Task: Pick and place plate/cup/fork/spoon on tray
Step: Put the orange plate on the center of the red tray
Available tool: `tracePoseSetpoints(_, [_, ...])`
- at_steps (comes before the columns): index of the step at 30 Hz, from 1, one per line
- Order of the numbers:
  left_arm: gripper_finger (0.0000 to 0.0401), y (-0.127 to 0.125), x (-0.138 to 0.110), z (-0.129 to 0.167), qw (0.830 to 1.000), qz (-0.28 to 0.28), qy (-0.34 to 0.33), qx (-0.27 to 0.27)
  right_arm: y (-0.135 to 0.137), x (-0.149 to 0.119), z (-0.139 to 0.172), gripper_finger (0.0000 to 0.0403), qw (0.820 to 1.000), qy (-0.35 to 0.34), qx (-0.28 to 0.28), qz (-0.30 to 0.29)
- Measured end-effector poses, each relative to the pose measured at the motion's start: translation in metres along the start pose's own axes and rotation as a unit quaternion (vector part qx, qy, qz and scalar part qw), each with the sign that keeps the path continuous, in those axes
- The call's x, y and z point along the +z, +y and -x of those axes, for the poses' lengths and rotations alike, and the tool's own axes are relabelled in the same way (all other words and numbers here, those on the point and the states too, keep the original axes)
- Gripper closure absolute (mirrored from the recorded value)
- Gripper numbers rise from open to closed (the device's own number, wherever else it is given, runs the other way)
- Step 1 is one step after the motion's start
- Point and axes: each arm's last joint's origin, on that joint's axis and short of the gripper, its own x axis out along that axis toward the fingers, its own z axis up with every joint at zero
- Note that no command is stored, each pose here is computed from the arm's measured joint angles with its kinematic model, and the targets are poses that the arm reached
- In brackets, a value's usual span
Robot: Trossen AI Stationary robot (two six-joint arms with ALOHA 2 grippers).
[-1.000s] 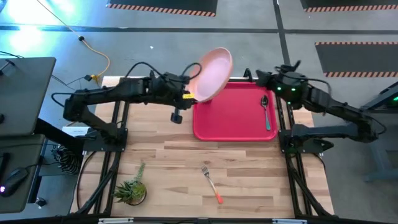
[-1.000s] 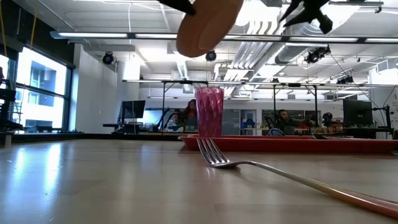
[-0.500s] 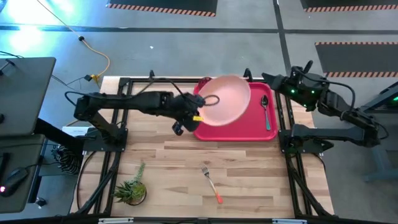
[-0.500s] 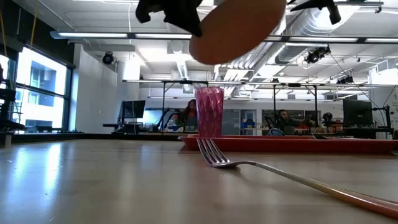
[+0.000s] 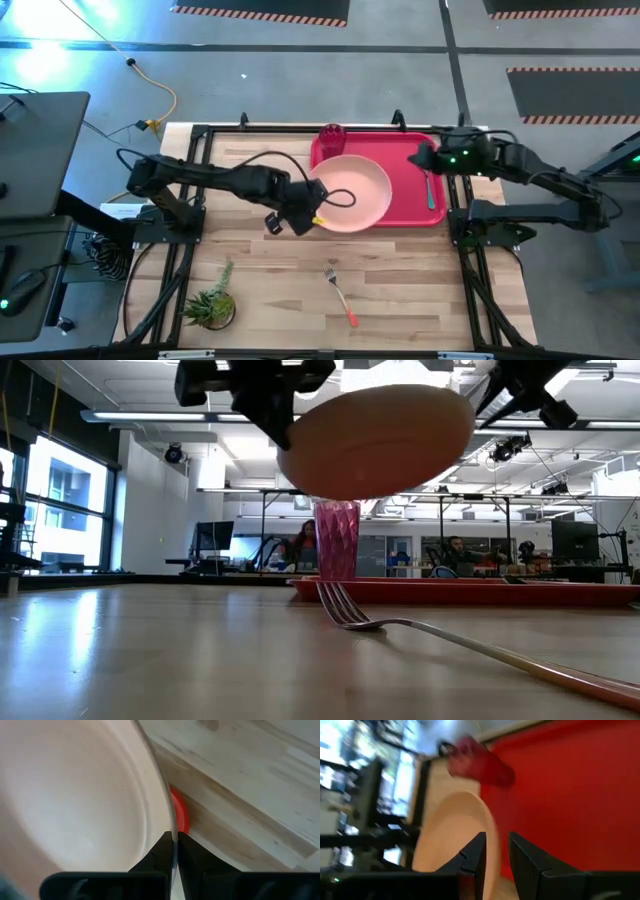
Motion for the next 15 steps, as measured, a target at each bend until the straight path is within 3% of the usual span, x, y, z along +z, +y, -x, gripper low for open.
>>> tracePoseSetpoints(15, [0.0393, -0.008, 0.012, -0.017, 0.999, -0.024, 0.016, -0.027, 0.010, -0.021, -0.053, 0.0331, 0.988, 0.138, -0.072, 0.015])
